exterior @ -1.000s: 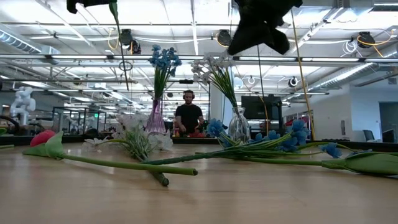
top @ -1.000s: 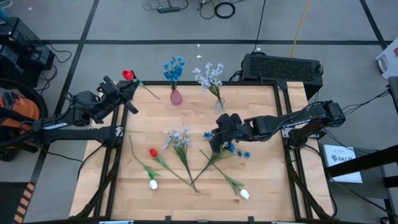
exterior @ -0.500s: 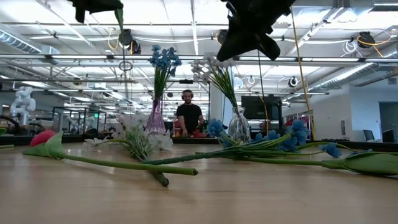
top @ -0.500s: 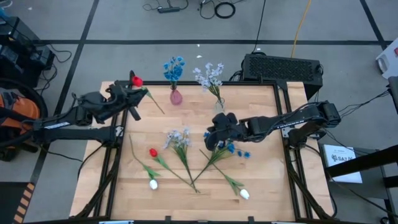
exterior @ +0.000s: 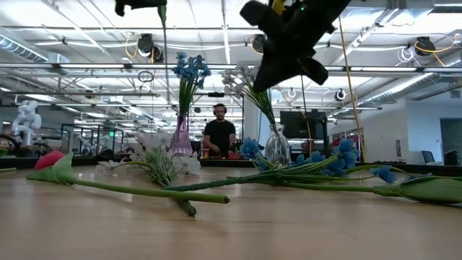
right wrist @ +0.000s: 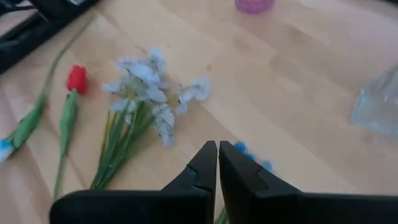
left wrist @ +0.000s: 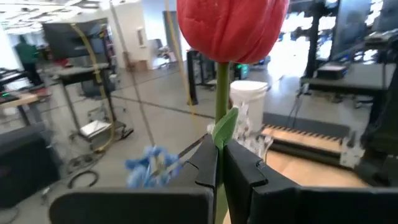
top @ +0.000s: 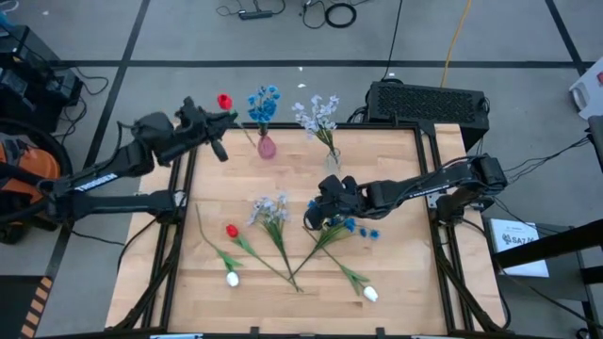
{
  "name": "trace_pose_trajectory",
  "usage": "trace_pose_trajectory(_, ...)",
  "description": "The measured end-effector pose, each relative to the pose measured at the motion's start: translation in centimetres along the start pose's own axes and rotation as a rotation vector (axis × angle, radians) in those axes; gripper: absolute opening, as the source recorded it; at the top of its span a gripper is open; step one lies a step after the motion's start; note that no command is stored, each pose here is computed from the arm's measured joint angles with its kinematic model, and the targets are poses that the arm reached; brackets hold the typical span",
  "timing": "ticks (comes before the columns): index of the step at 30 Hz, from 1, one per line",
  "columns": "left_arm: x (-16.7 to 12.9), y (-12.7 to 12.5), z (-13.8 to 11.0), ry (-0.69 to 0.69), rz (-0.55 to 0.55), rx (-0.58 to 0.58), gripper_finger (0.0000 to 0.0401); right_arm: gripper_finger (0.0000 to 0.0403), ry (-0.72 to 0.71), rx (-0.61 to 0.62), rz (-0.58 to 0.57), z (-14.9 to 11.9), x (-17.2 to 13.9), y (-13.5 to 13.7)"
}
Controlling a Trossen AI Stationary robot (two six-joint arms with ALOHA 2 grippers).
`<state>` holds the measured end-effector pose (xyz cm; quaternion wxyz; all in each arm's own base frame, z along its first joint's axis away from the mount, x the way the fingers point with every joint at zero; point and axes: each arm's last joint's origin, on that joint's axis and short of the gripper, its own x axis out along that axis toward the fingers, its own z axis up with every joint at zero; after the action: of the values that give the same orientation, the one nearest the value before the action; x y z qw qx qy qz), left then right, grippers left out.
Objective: Sort flowers into vase by color
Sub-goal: Put the right red tulip into the pink vase
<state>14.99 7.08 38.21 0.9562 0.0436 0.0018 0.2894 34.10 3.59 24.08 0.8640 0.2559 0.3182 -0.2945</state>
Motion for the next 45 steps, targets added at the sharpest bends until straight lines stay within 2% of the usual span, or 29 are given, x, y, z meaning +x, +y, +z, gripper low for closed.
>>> trace_pose_trajectory(3,1.0,1.5,-0.1,-0.005,-0.043,-0.001,0.0009,0.0009,0.058,0.024,-0.015,-1.1,0.6,0.2)
trace_pose_trajectory(7,1.9,3.8,-0.9,0.038,-0.068,-0.063,0.0006,0.0002,0.138,0.051,-0.028,-3.7,0.5,-0.1)
trace_pose_trajectory(12,2.5,5.4,-1.5,0.06,-0.061,-0.09,0.0006,0.0001,0.145,0.105,-0.02,-5.4,-1.4,-3.6)
trace_pose_trajectory(15,2.9,5.9,-1.6,0.051,-0.041,-0.088,0.0006,0.0001,0.144,0.125,0.061,-5.3,-2.0,-7.0)
trace_pose_trajectory(20,3.9,6.4,-1.3,-0.016,-0.016,-0.096,0.0005,0.0,0.047,0.169,0.236,-3.6,-2.2,-12.8)
trace_pose_trajectory(23,4.1,6.5,-1.0,-0.054,0.006,-0.113,0.0005,0.0,-0.016,0.137,0.293,-2.2,-2.4,-15.0)
trace_pose_trajectory(26,4.2,6.5,-1.2,-0.043,0.008,-0.138,0.0005,0.0,-0.04,0.085,0.301,-1.2,-2.3,-16.5)
trace_pose_trajectory(33,4.3,6.6,-2.0,-0.013,0.046,-0.149,0.0004,0.0,-0.052,0.079,0.33,-0.2,-2.1,-18.1)
trace_pose_trajectory(45,4.3,6.6,-2.5,0.008,0.052,-0.12,0.0004,0.0,-0.048,0.081,0.341,-0.1,-2.1,-18.3)
